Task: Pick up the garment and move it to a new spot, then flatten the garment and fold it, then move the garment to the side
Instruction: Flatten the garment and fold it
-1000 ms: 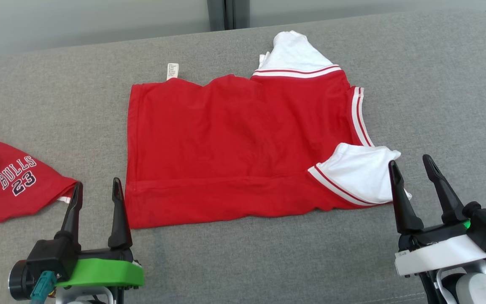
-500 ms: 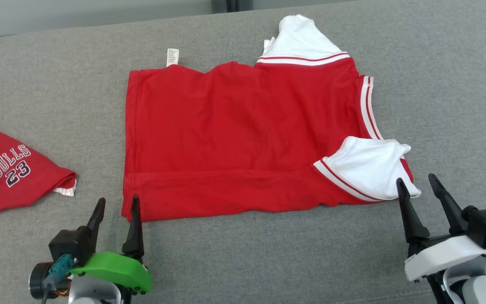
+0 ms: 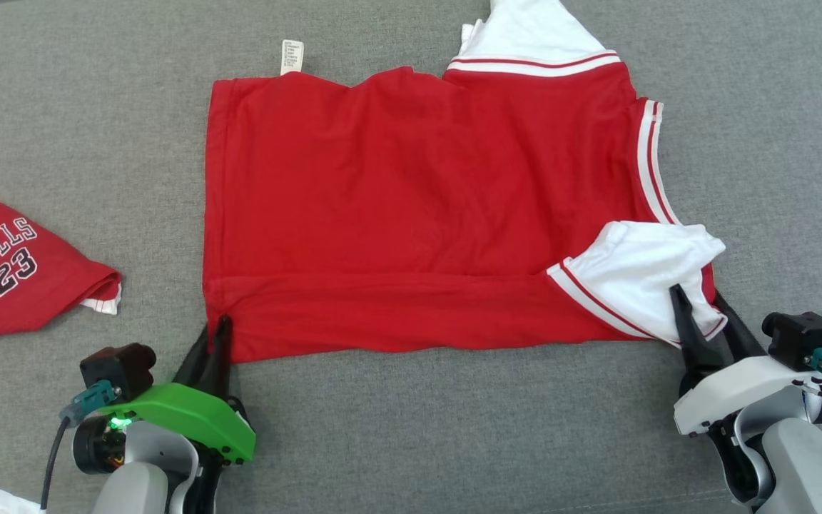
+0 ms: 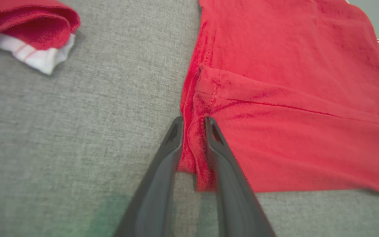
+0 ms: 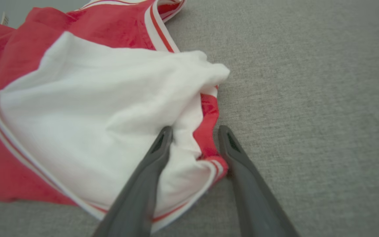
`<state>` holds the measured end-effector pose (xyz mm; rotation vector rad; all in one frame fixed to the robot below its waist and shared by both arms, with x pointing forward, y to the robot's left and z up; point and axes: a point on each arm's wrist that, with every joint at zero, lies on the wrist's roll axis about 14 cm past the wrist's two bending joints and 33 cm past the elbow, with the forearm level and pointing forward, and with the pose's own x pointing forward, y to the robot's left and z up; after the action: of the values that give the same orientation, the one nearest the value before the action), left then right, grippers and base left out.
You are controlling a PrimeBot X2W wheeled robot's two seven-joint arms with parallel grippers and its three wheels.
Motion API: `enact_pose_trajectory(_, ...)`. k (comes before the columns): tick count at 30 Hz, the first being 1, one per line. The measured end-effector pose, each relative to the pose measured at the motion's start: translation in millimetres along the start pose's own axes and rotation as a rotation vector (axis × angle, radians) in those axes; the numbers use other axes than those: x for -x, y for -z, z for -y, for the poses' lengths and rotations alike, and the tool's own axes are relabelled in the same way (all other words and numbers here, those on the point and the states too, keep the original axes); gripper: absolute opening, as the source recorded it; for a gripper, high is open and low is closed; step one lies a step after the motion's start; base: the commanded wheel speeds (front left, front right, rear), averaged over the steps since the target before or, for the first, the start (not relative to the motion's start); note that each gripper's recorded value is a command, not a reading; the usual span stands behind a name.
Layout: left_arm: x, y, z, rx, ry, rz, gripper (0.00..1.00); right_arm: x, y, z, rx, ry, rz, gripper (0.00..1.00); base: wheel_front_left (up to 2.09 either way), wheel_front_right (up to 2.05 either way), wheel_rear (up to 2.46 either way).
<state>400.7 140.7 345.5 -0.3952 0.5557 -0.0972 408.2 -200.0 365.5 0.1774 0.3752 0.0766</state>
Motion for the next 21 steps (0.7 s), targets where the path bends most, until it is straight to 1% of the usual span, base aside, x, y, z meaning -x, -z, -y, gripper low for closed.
enact_pose_trajectory(5, 5, 0, 7, 0.000, 0.023, 0.002, 0.00, 0, -3, -1, -0.028, -0.004, 0.020, 0.00, 0.00, 0.00, 0.00)
enact_pose_trajectory(8, 17, 3, 7, -0.020, 0.020, 0.006, 0.00, 9, -6, 2, -0.037, 0.007, 0.039, 0.00, 0.00, 0.00, 0.00)
enact_pose_trajectory(14, 47, 5, -1, -0.052, -0.016, -0.014, 0.00, 40, -3, 6, -0.067, 0.032, 0.058, 0.00, 0.00, 0.00, 0.00)
enact_pose_trajectory(19, 72, 11, -8, -0.061, -0.045, -0.057, 0.00, 64, 7, 1, -0.101, 0.047, 0.034, 0.00, 0.00, 0.00, 0.00)
enact_pose_trajectory(20, 76, 13, -8, -0.068, -0.043, -0.072, 0.00, 67, 9, -1, -0.106, 0.045, 0.030, 0.09, 0.00, 0.00, 0.00)
enact_pose_trajectory(21, 78, 14, -8, -0.073, -0.042, -0.081, 0.28, 70, 10, -2, -0.106, 0.045, 0.023, 0.47, 0.00, 0.00, 0.00)
